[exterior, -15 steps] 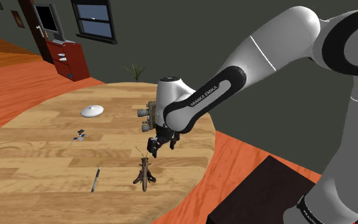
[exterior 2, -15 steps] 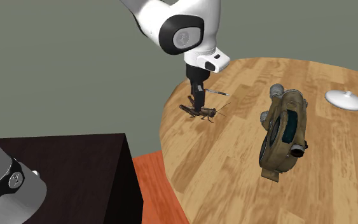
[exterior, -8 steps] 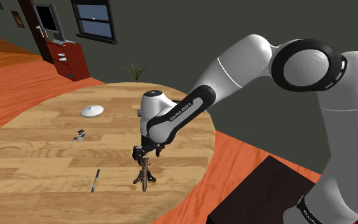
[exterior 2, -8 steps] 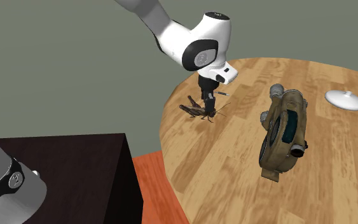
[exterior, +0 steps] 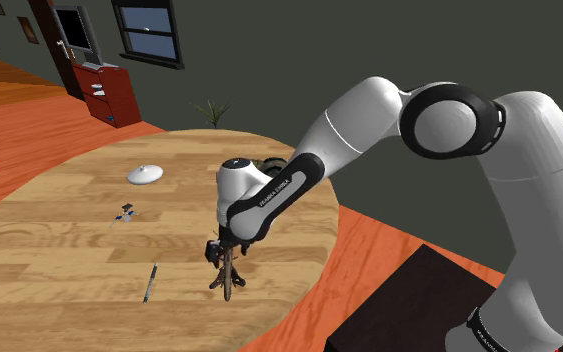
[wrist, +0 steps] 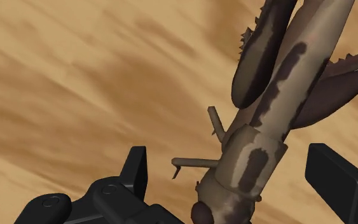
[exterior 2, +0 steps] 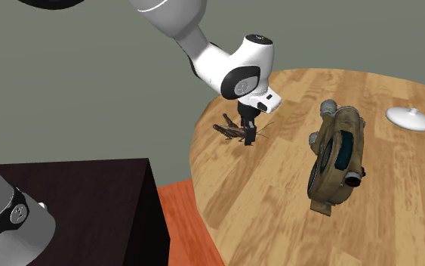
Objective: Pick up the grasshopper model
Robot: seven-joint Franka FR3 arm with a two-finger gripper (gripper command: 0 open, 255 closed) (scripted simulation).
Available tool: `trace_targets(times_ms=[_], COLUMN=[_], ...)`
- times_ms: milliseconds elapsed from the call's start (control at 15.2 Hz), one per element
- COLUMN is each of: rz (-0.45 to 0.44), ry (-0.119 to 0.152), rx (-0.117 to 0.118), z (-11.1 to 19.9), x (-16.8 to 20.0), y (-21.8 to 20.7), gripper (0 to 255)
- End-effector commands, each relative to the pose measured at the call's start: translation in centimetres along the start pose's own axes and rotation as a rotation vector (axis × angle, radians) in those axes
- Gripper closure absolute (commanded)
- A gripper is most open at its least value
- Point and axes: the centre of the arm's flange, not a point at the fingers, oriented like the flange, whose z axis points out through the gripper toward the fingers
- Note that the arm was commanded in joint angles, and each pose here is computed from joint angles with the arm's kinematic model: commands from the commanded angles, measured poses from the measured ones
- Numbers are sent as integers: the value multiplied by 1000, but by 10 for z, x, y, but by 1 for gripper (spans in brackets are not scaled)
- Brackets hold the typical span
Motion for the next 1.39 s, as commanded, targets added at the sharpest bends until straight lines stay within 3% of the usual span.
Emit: trace_targets(times_ms=[0, 66, 132, 726, 1320], rz=[0, 0, 0, 0, 0], ry=[0, 0, 0, 0, 0], rx=[0, 0, 0, 0, 0], z=[8, 8, 9, 8, -39], x=[0, 0, 0, 0, 1], y=[1, 1, 0, 1, -5], gripper=[0, 0, 255, 255, 255])
